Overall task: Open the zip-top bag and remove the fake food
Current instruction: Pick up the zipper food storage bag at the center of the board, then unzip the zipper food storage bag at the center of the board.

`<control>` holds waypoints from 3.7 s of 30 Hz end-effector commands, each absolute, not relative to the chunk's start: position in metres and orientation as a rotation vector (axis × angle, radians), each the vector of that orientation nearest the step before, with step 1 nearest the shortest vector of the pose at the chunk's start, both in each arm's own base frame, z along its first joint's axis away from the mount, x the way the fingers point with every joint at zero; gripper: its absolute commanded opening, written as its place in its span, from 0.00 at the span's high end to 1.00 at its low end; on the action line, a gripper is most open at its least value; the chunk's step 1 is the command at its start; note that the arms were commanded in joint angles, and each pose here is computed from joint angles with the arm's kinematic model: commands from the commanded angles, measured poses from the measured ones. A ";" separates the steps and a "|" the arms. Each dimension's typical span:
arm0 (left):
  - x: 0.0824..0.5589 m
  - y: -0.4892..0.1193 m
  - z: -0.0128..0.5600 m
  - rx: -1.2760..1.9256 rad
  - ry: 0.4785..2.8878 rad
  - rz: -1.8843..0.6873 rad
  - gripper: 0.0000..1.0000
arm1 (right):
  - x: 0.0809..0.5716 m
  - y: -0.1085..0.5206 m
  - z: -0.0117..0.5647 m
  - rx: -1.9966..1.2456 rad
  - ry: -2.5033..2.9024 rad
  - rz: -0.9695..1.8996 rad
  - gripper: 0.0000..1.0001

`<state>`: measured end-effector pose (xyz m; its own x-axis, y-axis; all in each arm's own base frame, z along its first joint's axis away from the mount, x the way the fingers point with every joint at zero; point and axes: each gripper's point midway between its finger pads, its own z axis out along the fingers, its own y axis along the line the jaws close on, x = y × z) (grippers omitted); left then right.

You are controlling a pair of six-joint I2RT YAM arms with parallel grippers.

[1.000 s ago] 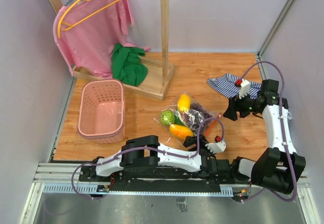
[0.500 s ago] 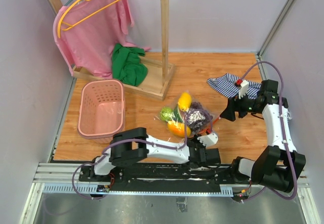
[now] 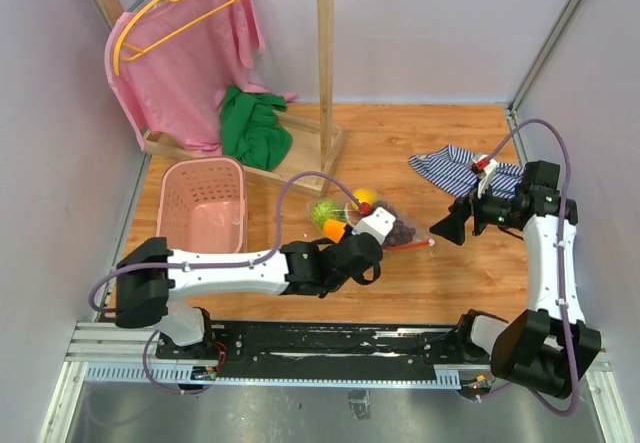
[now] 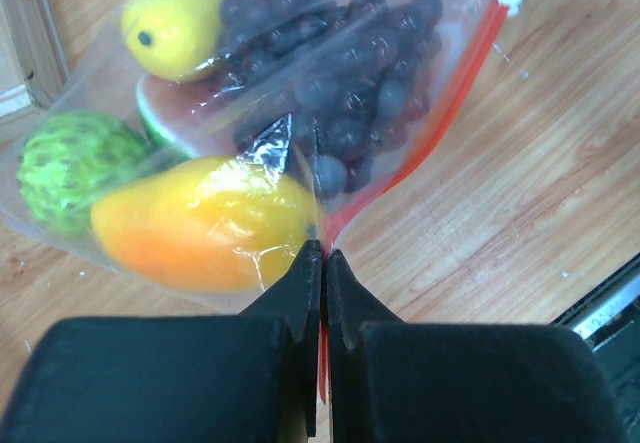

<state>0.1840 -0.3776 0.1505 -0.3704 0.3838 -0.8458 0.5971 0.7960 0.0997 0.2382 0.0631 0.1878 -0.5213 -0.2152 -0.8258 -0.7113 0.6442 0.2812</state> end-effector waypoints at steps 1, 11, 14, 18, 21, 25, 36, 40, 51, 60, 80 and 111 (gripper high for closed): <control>0.188 -0.382 0.192 0.678 1.934 -0.503 1.00 | 0.221 0.090 0.235 -0.831 1.798 0.951 0.00; 0.200 -0.370 0.216 0.607 1.893 -0.703 1.00 | 0.185 0.124 0.233 -1.317 1.186 0.641 0.00; 0.201 -0.375 0.216 0.606 1.893 -0.730 1.00 | 0.186 0.134 0.201 -1.441 1.216 0.604 0.12; 0.200 -0.378 0.215 0.604 1.892 -0.750 1.00 | 0.202 0.143 0.164 -1.535 1.313 0.461 0.26; 0.200 -0.379 0.216 0.596 1.886 -0.764 1.00 | 0.204 0.147 0.154 -1.550 1.385 0.512 0.41; 0.198 -0.381 0.220 0.584 1.877 -0.796 1.00 | 0.211 0.153 0.138 -1.600 1.440 0.470 0.46; 0.194 -0.382 0.226 0.556 1.852 -0.856 1.00 | 0.216 0.161 0.133 -1.589 1.492 0.476 0.80; 0.194 -0.383 0.228 0.551 1.852 -0.858 1.00 | 0.208 0.168 0.141 -1.580 1.454 0.530 0.98; 0.188 -0.357 0.239 0.450 1.846 -0.890 0.48 | 0.221 0.162 0.179 -1.396 1.584 0.547 0.99; 0.162 -0.334 0.280 0.446 1.664 -1.077 0.19 | 0.226 0.150 0.208 -1.278 1.584 0.518 0.99; 0.182 -0.391 0.272 0.927 1.694 -0.784 0.38 | 0.218 0.144 0.229 -1.286 1.552 0.504 0.99; 0.232 -0.368 0.265 0.723 1.727 -0.917 1.00 | 0.216 0.137 0.251 -1.177 1.564 0.565 0.23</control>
